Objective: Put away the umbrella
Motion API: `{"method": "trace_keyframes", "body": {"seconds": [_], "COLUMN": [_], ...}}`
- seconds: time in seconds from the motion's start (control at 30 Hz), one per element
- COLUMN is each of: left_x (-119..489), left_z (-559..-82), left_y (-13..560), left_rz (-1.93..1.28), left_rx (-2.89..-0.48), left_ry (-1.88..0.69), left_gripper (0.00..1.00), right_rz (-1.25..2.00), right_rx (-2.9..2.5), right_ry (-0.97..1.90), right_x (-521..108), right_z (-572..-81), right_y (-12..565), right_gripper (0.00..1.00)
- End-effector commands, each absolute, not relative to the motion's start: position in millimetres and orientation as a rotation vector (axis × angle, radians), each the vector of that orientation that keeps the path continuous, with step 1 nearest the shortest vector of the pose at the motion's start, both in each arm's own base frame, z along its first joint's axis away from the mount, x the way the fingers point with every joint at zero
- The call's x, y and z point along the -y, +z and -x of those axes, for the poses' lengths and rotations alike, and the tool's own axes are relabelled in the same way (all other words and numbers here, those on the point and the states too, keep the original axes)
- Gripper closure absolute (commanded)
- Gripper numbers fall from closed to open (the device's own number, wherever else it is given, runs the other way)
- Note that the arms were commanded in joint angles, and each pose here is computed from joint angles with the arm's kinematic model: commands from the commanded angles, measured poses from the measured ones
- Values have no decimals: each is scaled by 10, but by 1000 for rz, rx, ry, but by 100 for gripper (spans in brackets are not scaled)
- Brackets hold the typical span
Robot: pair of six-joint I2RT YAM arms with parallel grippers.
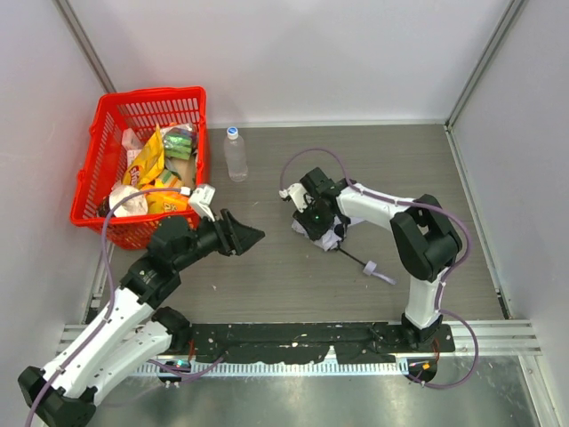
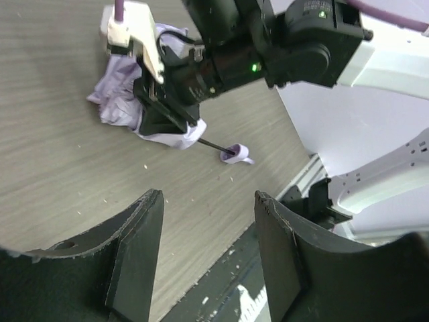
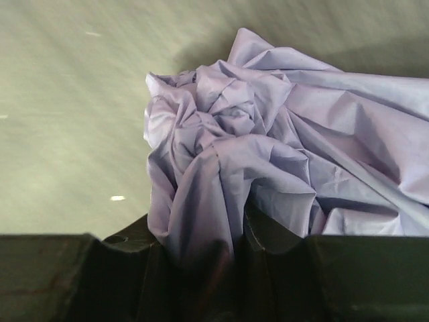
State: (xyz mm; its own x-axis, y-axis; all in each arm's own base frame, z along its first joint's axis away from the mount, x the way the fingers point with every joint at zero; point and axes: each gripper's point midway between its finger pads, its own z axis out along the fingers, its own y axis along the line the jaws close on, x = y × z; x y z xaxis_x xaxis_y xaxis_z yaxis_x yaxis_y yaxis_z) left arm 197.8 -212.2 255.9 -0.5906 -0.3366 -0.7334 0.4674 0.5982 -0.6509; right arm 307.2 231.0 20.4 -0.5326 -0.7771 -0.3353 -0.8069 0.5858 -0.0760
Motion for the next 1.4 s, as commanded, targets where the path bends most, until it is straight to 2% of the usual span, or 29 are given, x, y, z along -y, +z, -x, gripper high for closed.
{"method": "trace_keyframes", "body": {"seconds": [0.0, 0.13, 0.17, 0.2, 0.33, 0.4, 0.43, 0.57, 0.63, 0.73, 0.9, 1.07, 1.2, 1.37], "left_x": [2290, 2401, 2468, 2497, 2552, 2460, 2398, 2308, 2401, 2496, 2701, 2598, 2595, 2850], "left_z": [-1950, -2027, -2018, -2027, -2025, -2011, -2012, -2040, -2015, -2037, -2281, -2486, -2516, -2641], "left_y": [2682, 2352, 2266, 2153, 1686, 1496, 1408, 1210, 1113, 951, 921, 1049, 921, 934], "left_rz": [-64, 146, 187, 257, 554, 705, 764, 994, 1075, 1173, 1176, 1046, 1019, 941], "left_rx": [-1855, -1965, -1995, -2036, -2138, -2141, -2131, -2124, -2177, -2226, -2137, -1956, -2001, -1995], "left_ry": [-1248, -1246, -1250, -1228, -1154, -1098, -1075, -1038, -1039, -1000, -1095, -1138, -1106, -1241], "left_gripper": [39, 23, 22, 22, 37, 37, 35, 16, 13, 3, 0, 0, 0, 0], "right_rz": [1264, 1241, 1236, 1214, 1177, 1143, 1131, 1113, 1096, 1071, 1084, 1128, 1153, 1160], "right_rx": [-2711, -2737, -2729, -2736, -2764, -2770, -2772, -2770, -2756, -2703, -2669, -2658, -2637, -2625], "right_ry": [1235, 1262, 1276, 1291, 1280, 1275, 1272, 1187, 1151, 1134, 1138, 1182, 1205, 1206], "right_x": [-2874, -2841, -2845, -2854, -2826, -2815, -2808, -2789, -2787, -2836, -2896, -2934, -2949, -2957], "right_z": [-1836, -1866, -1869, -1873, -1909, -1933, -1940, -2015, -2070, -2139, -2116, -2040, -2014, -2025], "right_y": [36, -50, -84, -83, -133, -135, -141, -150, -133, -67, -70, -69, -23, -14], "right_gripper": [99, 99, 99, 99, 99, 99, 99, 99, 99, 99, 99, 99, 99, 99]}}
